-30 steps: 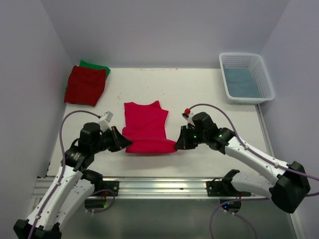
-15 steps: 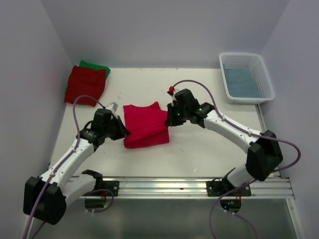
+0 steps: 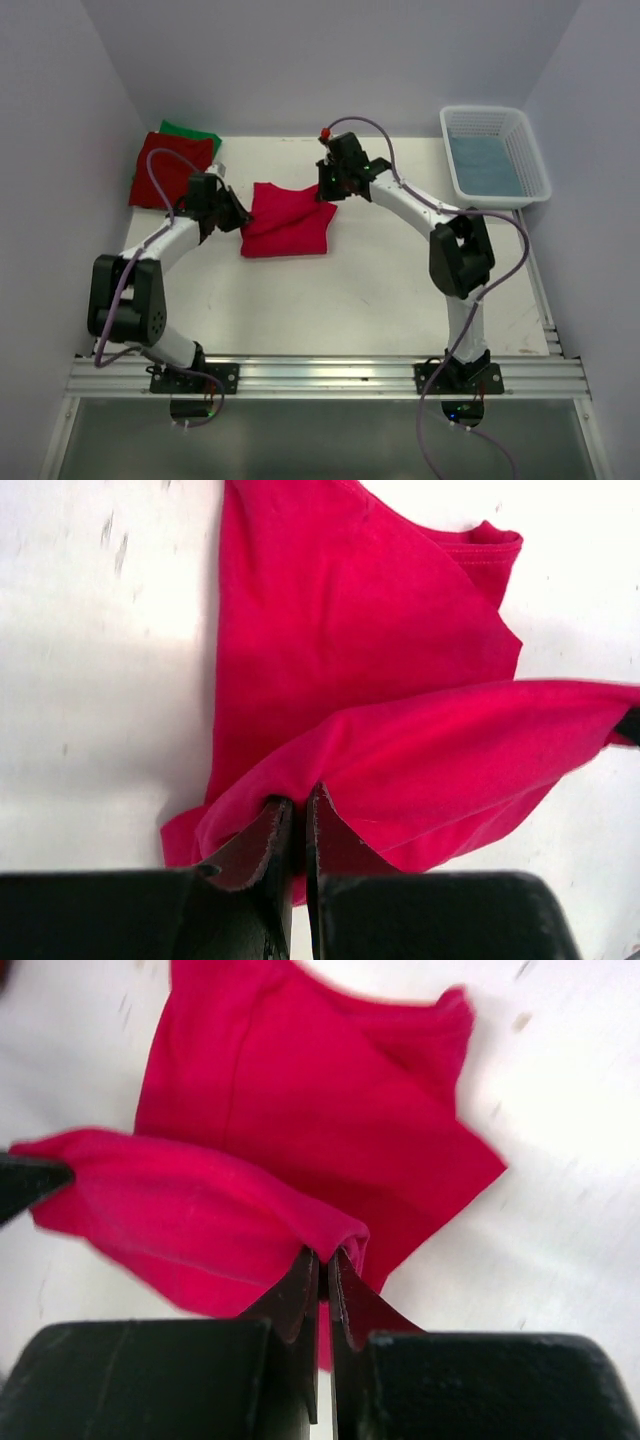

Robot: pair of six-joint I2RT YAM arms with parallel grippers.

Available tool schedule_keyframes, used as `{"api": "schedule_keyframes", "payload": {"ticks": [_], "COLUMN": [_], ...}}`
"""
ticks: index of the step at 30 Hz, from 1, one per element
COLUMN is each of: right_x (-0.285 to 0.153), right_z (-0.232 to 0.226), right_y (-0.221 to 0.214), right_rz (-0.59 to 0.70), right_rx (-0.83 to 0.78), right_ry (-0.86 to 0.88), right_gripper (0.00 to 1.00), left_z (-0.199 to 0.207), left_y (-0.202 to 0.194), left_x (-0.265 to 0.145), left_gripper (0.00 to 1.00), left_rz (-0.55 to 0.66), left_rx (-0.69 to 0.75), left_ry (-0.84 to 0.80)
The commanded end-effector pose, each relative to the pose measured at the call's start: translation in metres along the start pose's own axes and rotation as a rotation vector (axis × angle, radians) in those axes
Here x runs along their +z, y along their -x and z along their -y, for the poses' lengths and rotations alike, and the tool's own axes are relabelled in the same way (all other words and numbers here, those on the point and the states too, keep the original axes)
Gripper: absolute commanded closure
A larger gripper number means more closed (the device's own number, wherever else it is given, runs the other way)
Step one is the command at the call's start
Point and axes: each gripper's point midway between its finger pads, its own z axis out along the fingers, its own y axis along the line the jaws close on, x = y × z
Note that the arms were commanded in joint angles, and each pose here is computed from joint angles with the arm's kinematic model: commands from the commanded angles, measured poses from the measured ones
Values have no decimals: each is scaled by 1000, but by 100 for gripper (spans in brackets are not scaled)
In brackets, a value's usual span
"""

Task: Fold and stack the t-shirts
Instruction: Fold the long partially folded tshirt into a neat square

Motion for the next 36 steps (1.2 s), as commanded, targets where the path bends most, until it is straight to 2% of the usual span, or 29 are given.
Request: {"api": "schedule_keyframes", "payload": {"ticks": [1, 2, 3, 4, 5, 6, 7, 8, 9, 10, 11, 12, 13, 14, 15, 16, 20, 23, 26, 27, 28, 29, 30, 31, 33, 35, 36], "right_x": [25, 38, 57, 68, 74, 89, 86, 86, 77, 73, 63, 77, 43, 36, 38, 23, 7, 5, 8, 9, 13, 15, 16, 17, 22, 18, 33], "right_z": [44, 56, 64, 85, 95, 99, 108, 107, 107, 109, 100, 116, 103, 99, 104, 98, 91, 91, 83, 78, 62, 55, 53, 31, 9, -23, -22], "right_y": [62, 65, 91, 101, 103, 120, 126, 132, 133, 133, 154, 113, 136, 142, 126, 133, 122, 98, 78, 75, 67, 64, 61, 53, 52, 55, 47], "right_rz": [125, 117, 169, 202, 196, 247, 269, 285, 286, 294, 392, 315, 400, 445, 415, 436, 429, 376, 317, 301, 258, 240, 219, 169, 130, 69, 26], "right_rx": [31, 46, 59, 74, 65, 59, 47, 44, 38, 31, 38, 32, 37, 40, 35, 28, 14, 8, 3, 0, -10, 1, 28, 58, 106, 102, 123], "right_ry": [-174, -230, -279, -383, -432, -449, -500, -491, -488, -483, -435, -453, -418, -395, -402, -392, -354, -330, -263, -229, -120, -70, -33, 109, 275, 455, 479], "right_gripper": [100, 100, 100, 90, 70, 28, 14, 1, 1, 1, 1, 1, 1, 1, 1, 1, 1, 1, 3, 20, 42, 81, 100, 100, 100, 100, 100], "left_z": [22, 29, 48, 40, 41, 60, 32, 34, 39, 47, 50, 41, 58, 59, 57, 64, 57, 43, 37, 41, 44, 46, 56, 66, 73, 71, 63], "left_y": [72, 97, 135, 146, 159, 203, 197, 208, 219, 234, 238, 224, 241, 240, 232, 229, 206, 181, 147, 130, 122, 114, 99, 103, 91, 84, 90], "left_x": [41, 51, 56, 85, 97, 94, 120, 120, 115, 96, 85, 83, 54, 47, 45, 39, 46, 56, 70, 76, 78, 81, 78, 74, 72, 75, 75], "left_gripper": [100, 100, 100, 77, 50, 32, 20, 20, 17, 0, 0, 0, 0, 0, 0, 0, 0, 0, 0, 0, 0, 1, 4, 5, 6, 8, 10], "left_rz": [121, 180, 248, 258, 274, 346, 282, 288, 307, 374, 416, 416, 508, 521, 512, 497, 401, 318, 191, 126, 102, 73, 17, 45, 16, -2, 6], "left_rx": [33, 45, 57, 35, 30, 43, -5, 2, 18, 49, 64, 60, 98, 106, 109, 132, 155, 177, 195, 195, 194, 190, 174, 194, 155, 114, 81], "left_ry": [-114, -158, -205, -218, -230, -256, -168, -173, -185, -187, -191, -172, -211, -217, -218, -246, -236, -209, -251, -313, -354, -390, -479, -551, -634, -644, -649]}}
